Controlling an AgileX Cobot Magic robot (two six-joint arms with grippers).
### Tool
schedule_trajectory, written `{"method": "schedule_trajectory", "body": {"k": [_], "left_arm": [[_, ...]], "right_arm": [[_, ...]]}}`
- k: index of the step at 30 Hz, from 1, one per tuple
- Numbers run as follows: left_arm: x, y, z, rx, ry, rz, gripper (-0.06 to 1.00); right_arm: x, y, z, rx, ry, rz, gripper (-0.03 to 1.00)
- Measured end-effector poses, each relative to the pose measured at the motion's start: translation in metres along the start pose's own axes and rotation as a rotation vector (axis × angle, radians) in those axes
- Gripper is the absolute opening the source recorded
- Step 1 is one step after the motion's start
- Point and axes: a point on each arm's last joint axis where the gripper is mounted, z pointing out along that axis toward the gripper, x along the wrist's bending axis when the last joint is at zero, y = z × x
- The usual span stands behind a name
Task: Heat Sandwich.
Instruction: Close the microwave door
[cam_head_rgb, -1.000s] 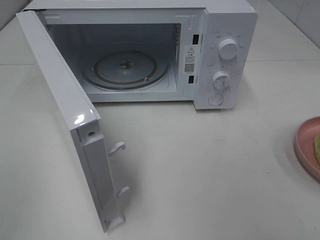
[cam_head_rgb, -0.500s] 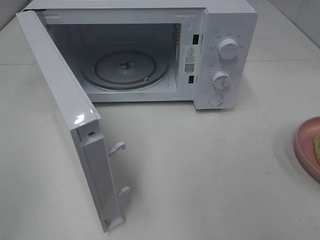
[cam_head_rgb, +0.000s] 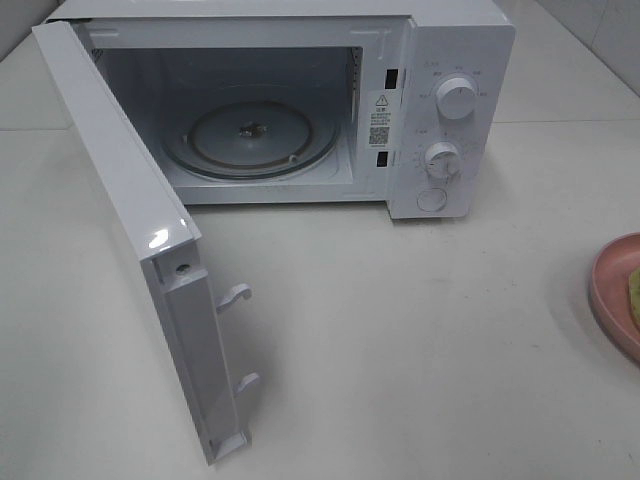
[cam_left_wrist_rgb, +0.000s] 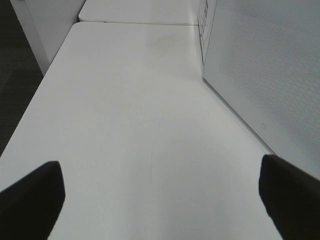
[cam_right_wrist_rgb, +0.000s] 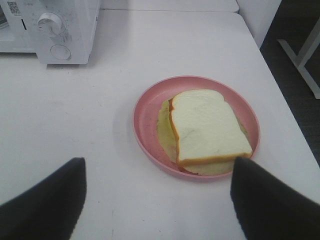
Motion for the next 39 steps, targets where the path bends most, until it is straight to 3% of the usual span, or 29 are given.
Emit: {"method": "schedule_trajectory", "body": {"k": [39], "left_arm": [[0.0000, 0.0000, 0.0000, 0.000, 0.000, 0.000, 0.99]], "right_arm": [[0.0000, 0.0000, 0.0000, 0.000, 0.000, -0.002, 0.76]]}}
